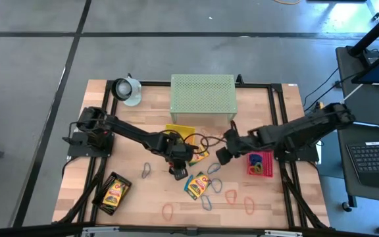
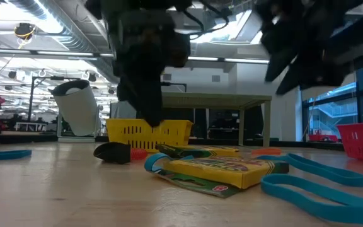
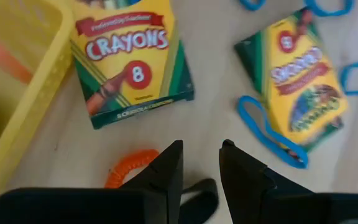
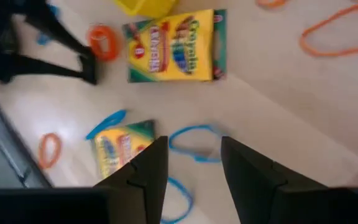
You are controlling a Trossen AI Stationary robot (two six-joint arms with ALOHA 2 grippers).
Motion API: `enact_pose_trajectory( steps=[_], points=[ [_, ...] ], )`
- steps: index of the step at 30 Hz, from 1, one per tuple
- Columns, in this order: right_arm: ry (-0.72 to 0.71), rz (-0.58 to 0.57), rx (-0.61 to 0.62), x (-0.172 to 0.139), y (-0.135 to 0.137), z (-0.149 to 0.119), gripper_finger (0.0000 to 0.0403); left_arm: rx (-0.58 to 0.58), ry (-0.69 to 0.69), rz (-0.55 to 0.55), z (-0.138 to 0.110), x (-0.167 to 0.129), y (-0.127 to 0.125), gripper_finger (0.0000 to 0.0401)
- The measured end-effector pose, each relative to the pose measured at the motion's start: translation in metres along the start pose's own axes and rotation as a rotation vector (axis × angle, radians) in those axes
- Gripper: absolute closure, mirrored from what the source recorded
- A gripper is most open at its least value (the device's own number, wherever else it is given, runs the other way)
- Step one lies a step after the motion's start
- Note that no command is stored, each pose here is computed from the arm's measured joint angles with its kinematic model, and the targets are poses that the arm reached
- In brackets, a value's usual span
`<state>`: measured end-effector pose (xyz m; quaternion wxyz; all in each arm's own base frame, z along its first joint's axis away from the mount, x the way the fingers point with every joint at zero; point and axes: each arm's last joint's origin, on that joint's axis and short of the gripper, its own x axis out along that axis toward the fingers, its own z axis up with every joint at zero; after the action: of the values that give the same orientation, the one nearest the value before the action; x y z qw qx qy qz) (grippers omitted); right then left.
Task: Pick & Place Office Desk Supplies
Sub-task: Put the crayon box into the black bin
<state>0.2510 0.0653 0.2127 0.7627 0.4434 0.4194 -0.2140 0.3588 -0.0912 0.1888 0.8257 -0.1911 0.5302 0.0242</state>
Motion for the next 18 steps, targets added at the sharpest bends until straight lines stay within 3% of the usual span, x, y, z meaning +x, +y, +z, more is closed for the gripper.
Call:
enact_pose_trajectory(
  steps=[6,18],
  points=[
    [0.05,0.059,-0.019,0.036,-0.001,0.027,0.0252,-0.044,-0.032,0.031,0.003,0.01,0.003,0.0304],
    [0.151,0.023,-0.135,0.079,-0.023,0.049,0.0252,-0.068,-0.08,0.206,0.0,0.009,0.009,0.0304]
  ],
)
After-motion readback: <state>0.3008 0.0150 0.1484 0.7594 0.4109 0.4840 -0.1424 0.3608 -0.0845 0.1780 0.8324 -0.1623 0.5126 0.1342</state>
